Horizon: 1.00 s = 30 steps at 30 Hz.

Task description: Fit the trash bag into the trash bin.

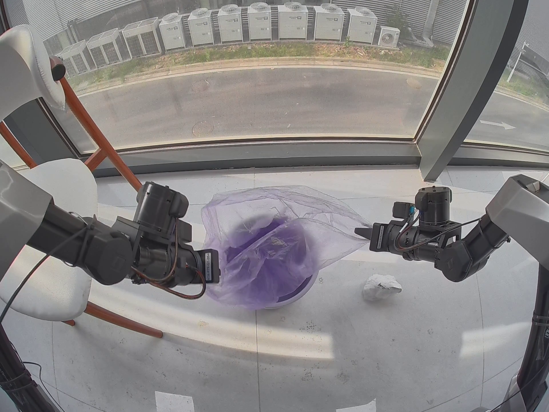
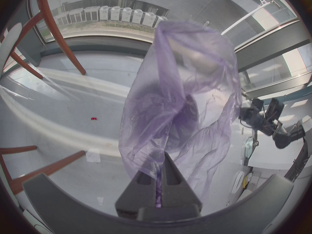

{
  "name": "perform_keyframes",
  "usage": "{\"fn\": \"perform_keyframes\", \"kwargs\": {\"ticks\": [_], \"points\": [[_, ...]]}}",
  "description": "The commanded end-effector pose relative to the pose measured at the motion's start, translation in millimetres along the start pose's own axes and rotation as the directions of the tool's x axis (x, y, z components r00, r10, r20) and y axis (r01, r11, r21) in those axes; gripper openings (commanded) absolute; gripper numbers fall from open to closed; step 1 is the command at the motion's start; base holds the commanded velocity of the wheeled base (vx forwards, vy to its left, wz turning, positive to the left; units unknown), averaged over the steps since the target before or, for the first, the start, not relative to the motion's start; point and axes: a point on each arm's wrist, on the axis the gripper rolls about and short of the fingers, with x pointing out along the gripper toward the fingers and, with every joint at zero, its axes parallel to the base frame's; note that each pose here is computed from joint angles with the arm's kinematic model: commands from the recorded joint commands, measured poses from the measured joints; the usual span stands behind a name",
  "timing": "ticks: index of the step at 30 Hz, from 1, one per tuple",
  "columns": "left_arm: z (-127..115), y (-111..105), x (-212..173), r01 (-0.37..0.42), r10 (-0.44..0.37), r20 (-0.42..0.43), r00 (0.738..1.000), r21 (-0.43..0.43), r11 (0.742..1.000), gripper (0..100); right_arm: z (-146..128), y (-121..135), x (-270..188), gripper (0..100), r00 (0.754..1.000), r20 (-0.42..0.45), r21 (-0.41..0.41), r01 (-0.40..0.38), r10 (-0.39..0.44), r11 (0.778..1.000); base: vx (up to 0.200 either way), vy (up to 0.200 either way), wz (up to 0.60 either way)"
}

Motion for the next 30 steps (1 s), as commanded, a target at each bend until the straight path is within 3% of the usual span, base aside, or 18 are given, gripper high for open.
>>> {"fn": "perform_keyframes", "kwargs": {"ticks": [1,6,8,9,11,13,17,25,30], "points": [[-27,2,1,-0.010,0.011,-0.064,0.998,0.011,1.000,0,-3,6,-12,0,1.000,-0.019,-0.004,-0.007,0.007,1.000,0.000,0.000,0.00],[-47,15,29,-0.006,0.006,-0.042,0.999,0.015,1.000,0,-34,1,-9,0,0.993,-0.122,-0.051,-0.015,0.008,0.999,0.000,0.000,0.00],[-47,15,31,-0.006,0.007,-0.040,0.999,0.016,1.000,0,-35,1,-9,0,0.992,-0.125,-0.053,-0.016,0.009,0.998,0.000,0.000,0.00],[-51,20,55,-0.013,0.012,0.029,1.000,0.024,1.000,0,-55,-9,-3,0,0.983,-0.184,-0.077,-0.009,-0.005,0.997,0.000,0.000,0.00],[-54,21,59,-0.011,0.009,0.044,0.999,0.032,0.999,0,-61,-13,0,0,0.979,-0.204,-0.088,-0.005,-0.013,0.996,0.000,0.000,0.00],[-61,24,60,-0.023,0.022,0.019,1.000,0.067,0.997,0,-67,-16,2,0,0.975,-0.221,-0.090,-0.003,-0.018,0.996,0.000,0.000,0.00],[-93,44,72,-0.088,0.112,-0.093,0.989,0.233,0.968,0,-78,-23,5,0,0.967,-0.253,-0.079,0.011,-0.030,0.997,0.000,0.000,0.00],[-86,60,73,-0.172,0.191,-0.037,0.981,0.288,0.942,0,-91,-39,3,0,0.955,-0.287,-0.065,0.057,-0.073,0.996,0.000,0.000,0.00],[-79,88,82,-0.265,0.282,-0.020,0.959,0.283,0.922,0,-98,-60,10,0,0.948,-0.287,-0.059,0.126,-0.138,0.990,0.000,0.000,0.00]]}}
